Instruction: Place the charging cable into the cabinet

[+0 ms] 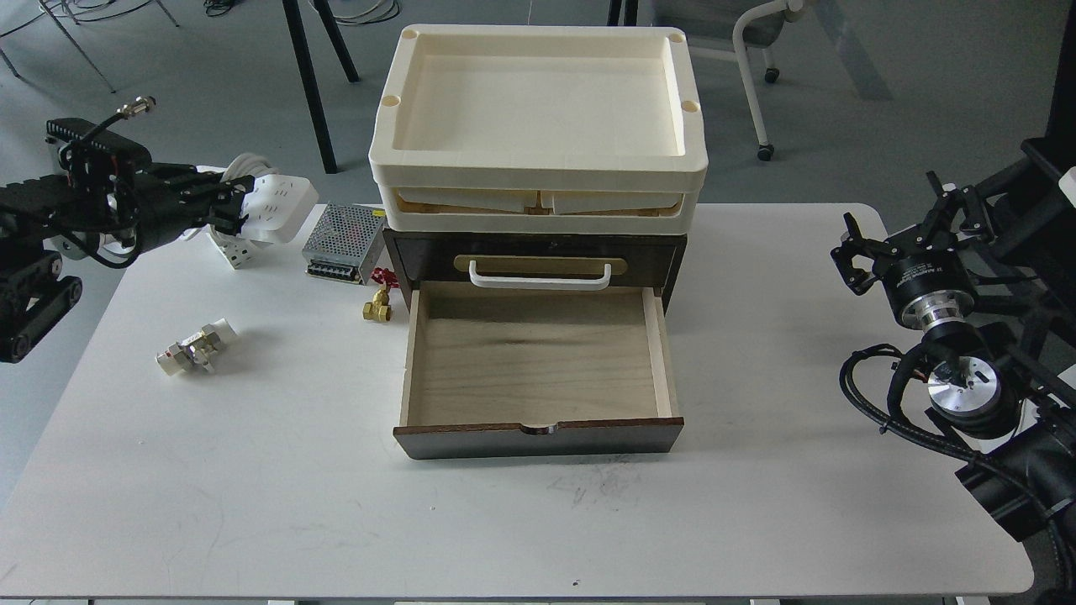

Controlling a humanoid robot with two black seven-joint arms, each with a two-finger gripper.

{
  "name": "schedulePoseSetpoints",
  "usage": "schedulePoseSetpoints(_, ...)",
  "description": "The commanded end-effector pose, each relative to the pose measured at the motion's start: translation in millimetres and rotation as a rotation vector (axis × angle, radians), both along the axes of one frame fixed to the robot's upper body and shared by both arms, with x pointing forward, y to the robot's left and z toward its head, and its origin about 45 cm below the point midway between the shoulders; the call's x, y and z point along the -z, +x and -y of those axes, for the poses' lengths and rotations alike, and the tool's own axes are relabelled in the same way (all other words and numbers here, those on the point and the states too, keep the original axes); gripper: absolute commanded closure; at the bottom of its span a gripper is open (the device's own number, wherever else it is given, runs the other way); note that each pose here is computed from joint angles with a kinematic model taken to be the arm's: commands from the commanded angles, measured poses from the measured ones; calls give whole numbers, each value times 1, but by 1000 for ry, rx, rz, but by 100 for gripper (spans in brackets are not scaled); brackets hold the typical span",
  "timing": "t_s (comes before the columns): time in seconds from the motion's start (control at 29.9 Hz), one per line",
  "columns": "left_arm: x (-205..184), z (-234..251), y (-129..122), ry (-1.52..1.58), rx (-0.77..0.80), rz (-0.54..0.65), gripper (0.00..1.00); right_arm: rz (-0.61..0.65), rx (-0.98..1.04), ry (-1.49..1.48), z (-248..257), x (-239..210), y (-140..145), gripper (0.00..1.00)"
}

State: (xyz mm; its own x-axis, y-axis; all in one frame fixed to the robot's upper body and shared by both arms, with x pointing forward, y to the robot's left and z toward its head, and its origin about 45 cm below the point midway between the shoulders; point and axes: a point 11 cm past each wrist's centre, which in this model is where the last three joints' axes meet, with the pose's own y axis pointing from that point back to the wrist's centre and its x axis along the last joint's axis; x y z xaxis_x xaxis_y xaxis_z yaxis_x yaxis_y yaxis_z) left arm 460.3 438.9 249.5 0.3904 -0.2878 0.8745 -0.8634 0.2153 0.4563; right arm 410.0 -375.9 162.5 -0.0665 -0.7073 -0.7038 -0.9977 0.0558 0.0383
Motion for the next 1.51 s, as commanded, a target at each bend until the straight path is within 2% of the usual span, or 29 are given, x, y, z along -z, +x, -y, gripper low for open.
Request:
schedulePoseSetpoints(0.0,-39,-16,8,26,-25,64,95,0,0,0,0,0,0,0)
schedulePoseSetpoints(0.17,-111,-26,21,44,-48,181,95,0,0,0,0,0,0,0)
schedulePoseSetpoints(0.3,-175,-11,31,28,-17,268,96,0,-1,1,-1,0,0,0)
schedulePoseSetpoints(0.4,-228,33,31,2,117,363,96,0,-1,1,-1,0,0,0)
schedulePoseSetpoints(0.5,-245,85,7,-13,311,380,96,-1,0,1,0,1,0,0)
schedulePoseSetpoints(0.7,-236,192,-65,-36,696,305,97,1,2,2,0,0,0,0)
schedulePoseSetpoints(0.94,-214,258,-126,-13,930,134,97,0,3,2,0,0,0,0)
schedulePoseSetpoints(1.07,-192,291,-141,-24,1029,43,97,0,3,2,0,0,0,0)
schedulePoseSetpoints(1.27,-127,325,-160,-140,1121,-136,97,0,3,2,0,0,0,0)
schedulePoseSetpoints(1.47,-69,337,-173,-183,1095,-285,95,0,3,2,0,0,0,0)
